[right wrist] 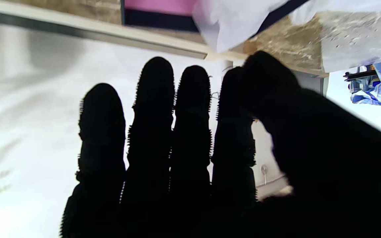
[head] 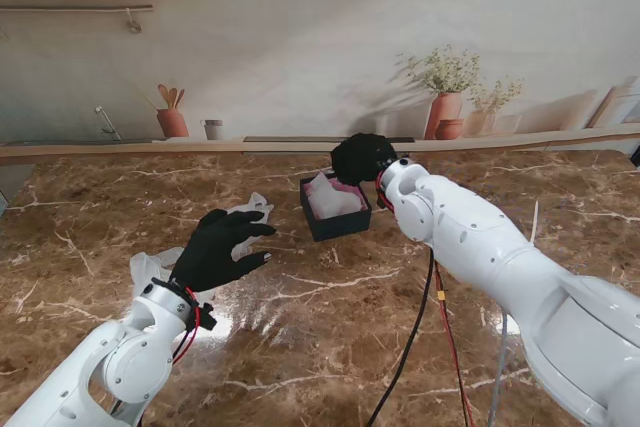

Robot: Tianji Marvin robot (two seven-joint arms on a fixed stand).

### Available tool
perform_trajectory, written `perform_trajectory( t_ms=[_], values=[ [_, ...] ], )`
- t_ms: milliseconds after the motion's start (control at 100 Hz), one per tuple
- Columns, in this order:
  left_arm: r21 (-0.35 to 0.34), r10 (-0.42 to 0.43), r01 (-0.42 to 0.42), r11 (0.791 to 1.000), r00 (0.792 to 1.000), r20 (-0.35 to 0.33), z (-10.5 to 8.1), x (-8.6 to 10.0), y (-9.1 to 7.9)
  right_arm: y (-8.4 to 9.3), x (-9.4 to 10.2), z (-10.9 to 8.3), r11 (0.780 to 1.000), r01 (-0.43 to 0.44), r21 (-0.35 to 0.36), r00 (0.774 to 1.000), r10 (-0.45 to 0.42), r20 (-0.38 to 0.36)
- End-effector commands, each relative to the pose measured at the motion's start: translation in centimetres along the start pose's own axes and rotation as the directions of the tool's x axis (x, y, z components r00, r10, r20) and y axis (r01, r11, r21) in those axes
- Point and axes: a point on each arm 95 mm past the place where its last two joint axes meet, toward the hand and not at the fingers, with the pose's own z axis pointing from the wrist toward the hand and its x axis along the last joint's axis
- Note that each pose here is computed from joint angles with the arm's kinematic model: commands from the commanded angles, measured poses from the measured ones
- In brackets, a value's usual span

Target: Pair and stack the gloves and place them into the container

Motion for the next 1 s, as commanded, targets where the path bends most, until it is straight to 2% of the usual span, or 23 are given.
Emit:
perform_trajectory(
  t_ms=[0,250,380,460,560,700,810,990],
  values=[
    [-0.004,-0.003,0.003,1.0,1.0,0.0,0.0,0.0,0.2,-0.6,1.4,0.6,0.998,-0.005,0.061,1.0,0.006,-0.02],
    [-0.003,0.0,0.0,1.0,1.0,-0.002,0.3,-0.1,0.0,-3.3,2.5,1.6,0.989,0.021,0.143,0.998,-0.013,-0.055],
    [-0.007,0.0,0.0,1.0,1.0,0.001,0.5,-0.2,-0.1,-4.2,2.5,1.6,0.972,0.064,0.226,0.997,-0.05,-0.066],
    [-0.006,0.001,-0.001,1.0,1.0,0.002,0.5,-0.2,-0.2,-4.4,2.5,1.5,0.968,0.072,0.242,0.996,-0.056,-0.07],
    [-0.008,0.003,-0.003,1.0,1.0,0.003,0.6,-0.2,-0.2,-4.1,2.4,1.2,0.976,0.058,0.212,0.997,-0.046,-0.062],
    [-0.018,0.006,-0.006,1.0,1.0,0.0,0.8,-0.3,-0.3,-1.7,2.4,-0.2,0.992,0.025,0.121,0.999,-0.022,-0.029],
    [-0.022,0.007,-0.008,1.0,1.0,-0.003,1.1,-0.4,-0.5,0.1,2.2,-2.3,0.998,-0.001,0.055,1.0,0.001,0.01],
    [-0.026,0.005,-0.005,1.0,1.0,-0.004,1.8,-0.6,-0.8,1.2,2.1,-7.0,0.998,-0.06,-0.002,0.996,0.06,0.065]
  ],
)
